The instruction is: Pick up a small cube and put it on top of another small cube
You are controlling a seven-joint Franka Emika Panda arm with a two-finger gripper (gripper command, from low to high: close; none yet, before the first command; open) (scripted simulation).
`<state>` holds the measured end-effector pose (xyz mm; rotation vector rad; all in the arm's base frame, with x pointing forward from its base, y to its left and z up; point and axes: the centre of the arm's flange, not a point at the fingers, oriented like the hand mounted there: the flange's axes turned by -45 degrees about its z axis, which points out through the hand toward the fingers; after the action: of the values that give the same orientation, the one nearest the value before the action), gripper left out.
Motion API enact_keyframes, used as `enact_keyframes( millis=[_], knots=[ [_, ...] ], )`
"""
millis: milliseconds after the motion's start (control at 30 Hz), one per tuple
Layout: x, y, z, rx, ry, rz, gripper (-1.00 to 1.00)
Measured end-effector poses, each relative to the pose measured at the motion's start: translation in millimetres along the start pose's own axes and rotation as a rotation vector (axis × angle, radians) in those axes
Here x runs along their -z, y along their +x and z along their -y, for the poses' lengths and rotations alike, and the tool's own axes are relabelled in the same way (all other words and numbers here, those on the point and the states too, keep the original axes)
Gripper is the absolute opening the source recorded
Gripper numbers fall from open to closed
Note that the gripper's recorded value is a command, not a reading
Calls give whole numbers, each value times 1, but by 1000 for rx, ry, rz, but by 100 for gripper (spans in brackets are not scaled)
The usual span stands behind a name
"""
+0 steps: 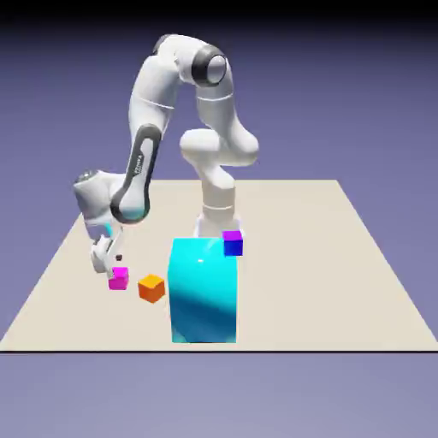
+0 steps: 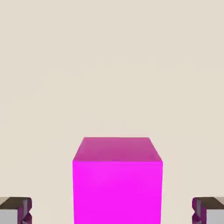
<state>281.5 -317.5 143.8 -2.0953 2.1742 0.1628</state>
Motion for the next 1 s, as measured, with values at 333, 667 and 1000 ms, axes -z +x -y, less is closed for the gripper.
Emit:
enact_keyframes(
  millis=[333, 667, 1000],
  knots=[
    [20, -1, 0, 0, 1, 1, -100],
    [57, -49, 20, -131, 29, 29, -100],
    [83, -113, 37, -340, 53, 4, -100]
  ],
)
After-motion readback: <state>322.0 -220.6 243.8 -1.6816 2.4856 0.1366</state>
